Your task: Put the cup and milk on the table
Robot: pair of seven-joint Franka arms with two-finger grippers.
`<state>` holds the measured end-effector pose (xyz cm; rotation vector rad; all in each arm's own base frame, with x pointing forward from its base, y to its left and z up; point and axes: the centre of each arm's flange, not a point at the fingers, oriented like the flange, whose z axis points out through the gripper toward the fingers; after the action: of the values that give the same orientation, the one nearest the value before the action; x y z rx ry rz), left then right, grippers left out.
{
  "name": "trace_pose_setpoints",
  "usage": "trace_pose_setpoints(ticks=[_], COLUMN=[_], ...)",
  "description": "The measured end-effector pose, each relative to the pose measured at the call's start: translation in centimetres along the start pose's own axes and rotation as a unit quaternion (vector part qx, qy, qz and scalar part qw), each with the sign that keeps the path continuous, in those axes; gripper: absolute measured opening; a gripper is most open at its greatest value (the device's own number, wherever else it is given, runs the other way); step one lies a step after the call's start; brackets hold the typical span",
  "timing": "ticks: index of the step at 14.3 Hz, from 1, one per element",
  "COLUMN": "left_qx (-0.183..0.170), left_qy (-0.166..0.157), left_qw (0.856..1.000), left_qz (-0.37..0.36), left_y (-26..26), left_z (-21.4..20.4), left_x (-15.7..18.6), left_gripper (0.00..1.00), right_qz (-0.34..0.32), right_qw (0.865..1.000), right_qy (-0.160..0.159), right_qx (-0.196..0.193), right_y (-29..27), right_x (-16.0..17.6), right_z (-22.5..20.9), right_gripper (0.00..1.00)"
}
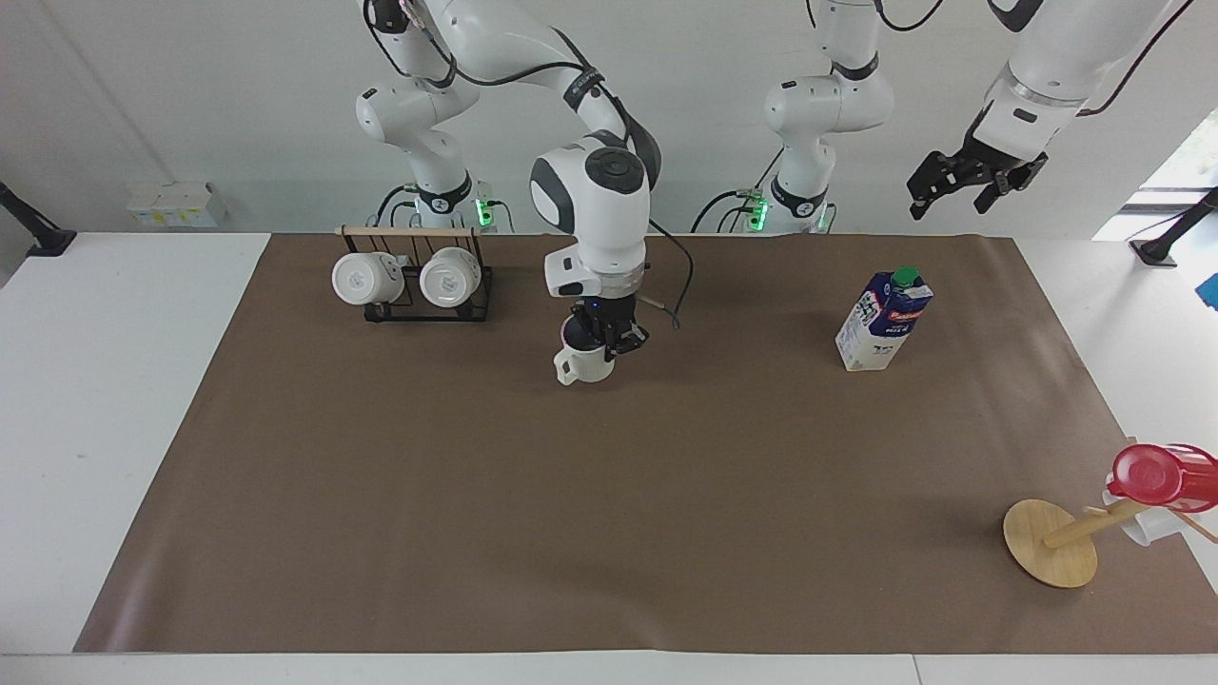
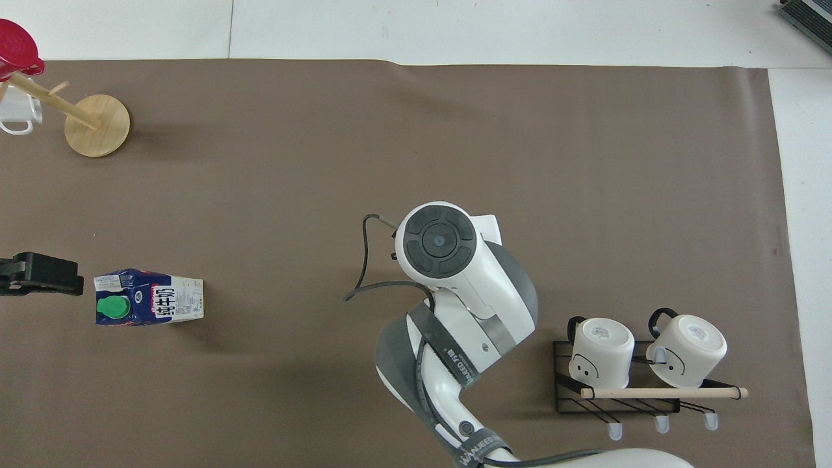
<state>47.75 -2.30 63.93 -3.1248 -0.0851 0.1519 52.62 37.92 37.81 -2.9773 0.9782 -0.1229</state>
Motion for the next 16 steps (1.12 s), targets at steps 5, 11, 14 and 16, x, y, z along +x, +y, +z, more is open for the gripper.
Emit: trace_pose_setpoints(ticks=[5, 11, 14, 16], left_qx=[0.001, 0.001, 0.002, 0.002], left_qy=[0.003, 0.013, 0.016, 0.018], left_qw=[1.0, 1.0, 1.0, 0.999], left_qz=[0.004, 0.019, 0.022, 0.03], left_y=[0.3, 0.5, 0.5, 0.4], left_z=[-0.1, 4.2, 9.0, 11.3], left_x=[0.0, 0.7, 1.1, 1.1], left_gripper=[1.0, 1.0, 1.0, 1.0], right_qz=[-0.001, -0.01, -0.012, -0.012], right_qw=[1.0, 1.0, 1.0, 1.0], right_qy=[0.005, 0.009, 0.011, 0.011], right_qx=[0.004, 0.007, 0.005, 0.004], right_y=[-0.3, -0.8, -0.7, -0.6], right_x=[0.1, -0.7, -0.7, -0.8], right_z=[1.1, 2.4, 2.6, 2.7], right_gripper=[0.04, 0.04, 0.04, 0.04])
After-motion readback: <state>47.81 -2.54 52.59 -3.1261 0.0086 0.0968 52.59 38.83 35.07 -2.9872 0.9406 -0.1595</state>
